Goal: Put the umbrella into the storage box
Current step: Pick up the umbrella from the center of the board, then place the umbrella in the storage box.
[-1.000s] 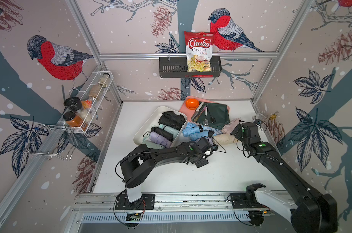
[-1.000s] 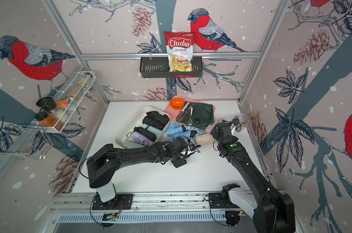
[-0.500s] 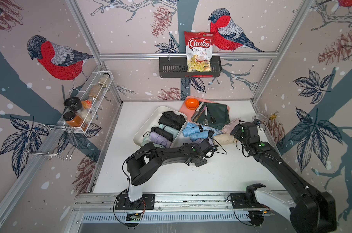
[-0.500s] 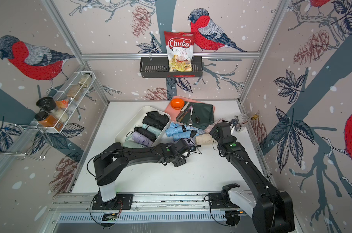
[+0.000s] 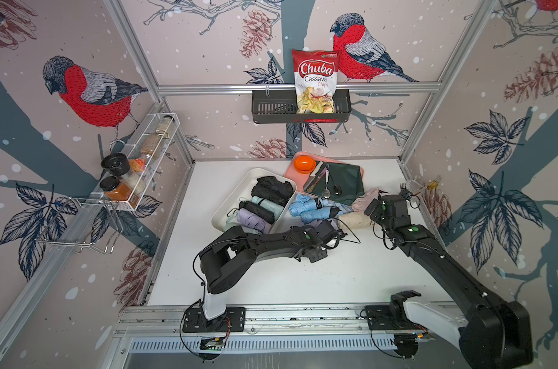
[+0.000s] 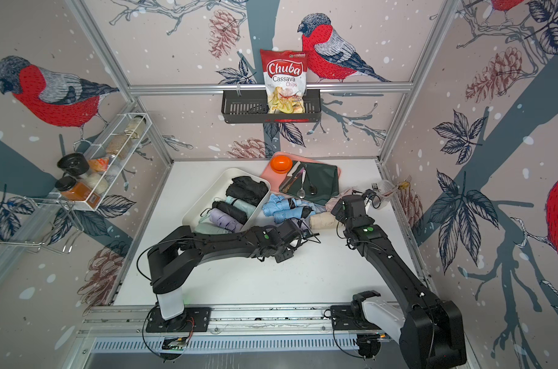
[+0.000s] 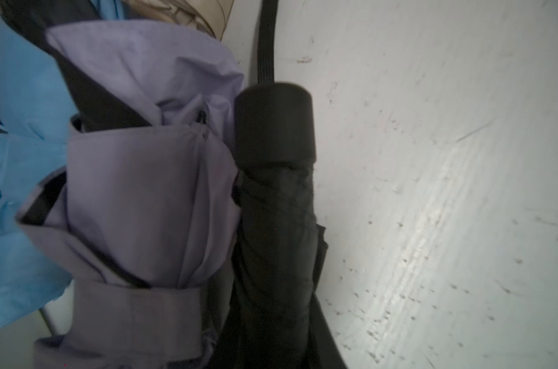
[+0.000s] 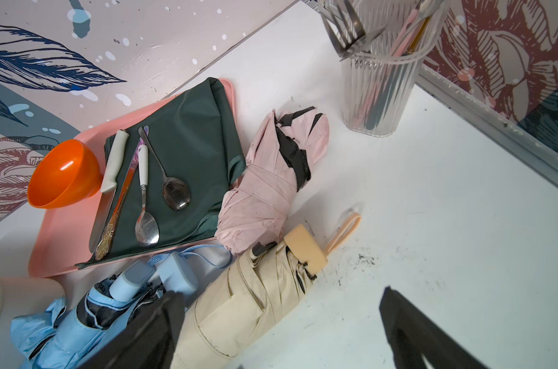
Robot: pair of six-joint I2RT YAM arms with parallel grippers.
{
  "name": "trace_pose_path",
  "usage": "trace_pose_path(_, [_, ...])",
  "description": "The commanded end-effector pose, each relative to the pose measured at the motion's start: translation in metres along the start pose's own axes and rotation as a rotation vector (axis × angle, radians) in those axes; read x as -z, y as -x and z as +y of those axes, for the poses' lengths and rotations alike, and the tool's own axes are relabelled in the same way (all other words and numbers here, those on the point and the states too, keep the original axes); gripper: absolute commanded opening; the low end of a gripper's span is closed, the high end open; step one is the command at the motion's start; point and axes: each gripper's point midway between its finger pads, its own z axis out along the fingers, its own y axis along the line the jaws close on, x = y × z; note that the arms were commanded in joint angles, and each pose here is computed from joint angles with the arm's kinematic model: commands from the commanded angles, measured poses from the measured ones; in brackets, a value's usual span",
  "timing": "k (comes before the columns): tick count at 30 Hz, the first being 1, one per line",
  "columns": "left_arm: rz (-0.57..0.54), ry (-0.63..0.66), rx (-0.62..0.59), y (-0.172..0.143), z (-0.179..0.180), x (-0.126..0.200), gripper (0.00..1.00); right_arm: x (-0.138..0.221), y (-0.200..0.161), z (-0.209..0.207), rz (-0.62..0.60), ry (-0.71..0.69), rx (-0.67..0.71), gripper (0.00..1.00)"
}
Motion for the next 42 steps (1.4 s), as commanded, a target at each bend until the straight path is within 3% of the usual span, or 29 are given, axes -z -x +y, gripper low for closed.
trace_pose_path(1, [-0.053,-0.013,0.009,0.011,0.001,0.017,0.0,0.003,0.011,0.004,-0.042,0.018,-0.025,1.0])
trace_pose_path(6, [-0.11,0.022,0.045,0.022,0.012,0.043,0.0,0.01,0.019,0.003,-0.075,0.033,-0.038,1.0])
trace_pose_path(12, [-0.156,0.199,0.179,0.023,0.06,0.082,0.0,0.022,0.028,0.004,-0.117,0.063,-0.044,1.0])
trace_pose_path(17, [-0.157,0.39,0.367,-0.006,0.129,0.115,0.0,0.031,0.034,0.01,-0.15,0.117,-0.046,1.0])
trace_pose_path(21, [-0.103,0.527,0.498,-0.047,0.187,0.135,0.0,0.037,0.039,0.014,-0.167,0.148,-0.044,1.0])
trace_pose_path(25, [-0.039,0.559,0.537,-0.086,0.227,0.147,0.0,0.042,0.043,0.015,-0.185,0.154,-0.042,1.0])
trace_pose_path(32, [0.013,0.553,0.531,-0.13,0.256,0.169,0.0,0.045,0.047,0.017,-0.192,0.163,-0.033,1.0])
trace_pose_path(42, [0.08,0.496,0.576,-0.184,0.286,0.163,0.0,0.041,0.042,0.026,-0.16,0.202,-0.039,1.0])
